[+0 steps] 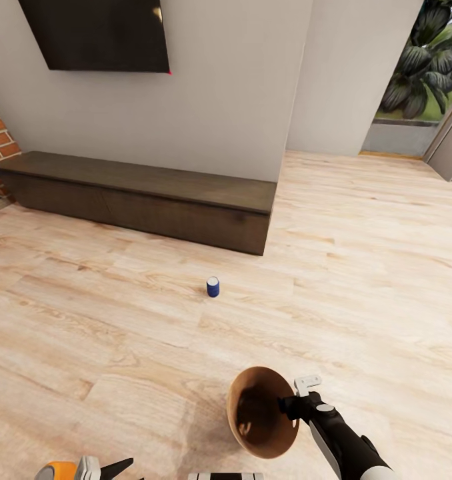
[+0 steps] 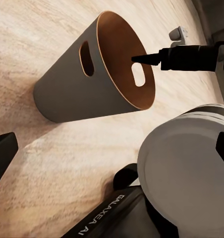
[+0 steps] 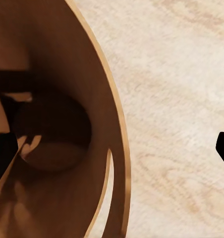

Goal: Put the three can of soda from the living room inside the tash can in the kitchen.

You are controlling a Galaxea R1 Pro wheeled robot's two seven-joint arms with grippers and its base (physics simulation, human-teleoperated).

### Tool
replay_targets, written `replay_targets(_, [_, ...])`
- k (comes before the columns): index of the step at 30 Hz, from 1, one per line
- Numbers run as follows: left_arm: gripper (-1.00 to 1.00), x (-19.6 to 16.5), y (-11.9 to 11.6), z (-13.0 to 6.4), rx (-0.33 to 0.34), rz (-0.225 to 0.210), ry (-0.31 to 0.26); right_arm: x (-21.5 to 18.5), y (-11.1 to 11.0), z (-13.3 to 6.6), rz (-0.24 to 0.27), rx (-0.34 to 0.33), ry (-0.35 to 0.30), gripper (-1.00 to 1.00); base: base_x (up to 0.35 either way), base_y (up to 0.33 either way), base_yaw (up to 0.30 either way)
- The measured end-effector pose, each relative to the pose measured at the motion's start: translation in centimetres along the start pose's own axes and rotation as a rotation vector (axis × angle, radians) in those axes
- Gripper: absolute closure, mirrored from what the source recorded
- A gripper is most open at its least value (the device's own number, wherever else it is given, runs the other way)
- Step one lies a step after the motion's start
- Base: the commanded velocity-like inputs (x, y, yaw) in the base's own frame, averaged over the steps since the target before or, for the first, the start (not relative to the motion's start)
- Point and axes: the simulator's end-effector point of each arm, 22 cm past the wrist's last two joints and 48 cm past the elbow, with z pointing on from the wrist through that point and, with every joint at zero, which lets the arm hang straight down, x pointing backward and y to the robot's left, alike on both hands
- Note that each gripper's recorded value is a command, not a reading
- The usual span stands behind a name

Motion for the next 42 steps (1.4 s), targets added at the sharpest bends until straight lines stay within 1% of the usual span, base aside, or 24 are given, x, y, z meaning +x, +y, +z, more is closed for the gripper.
replay_targets(11, [-1.0, 0.1, 0.0, 0.0, 0.0, -0.002, 0.001, 0.1, 0.0, 0.0, 0.0, 0.0, 0.002, -1.0, 0.0, 0.0, 0.0])
replay_targets(18, [-1.0, 1.2, 1.1, 0.4, -0.002, -0.008, 0.006, 1.3, 0.1, 1.3, 0.0, -0.003, 0.01, -1.0, 0.0, 0.0, 0.0])
replay_targets(42, [-1.0, 1.4, 1.2, 0.5, -0.004, -0.015, 0.01, 1.7, 0.2, 1.5, 0.001, -0.004, 0.017, -1.0, 0.0, 0.0, 0.0])
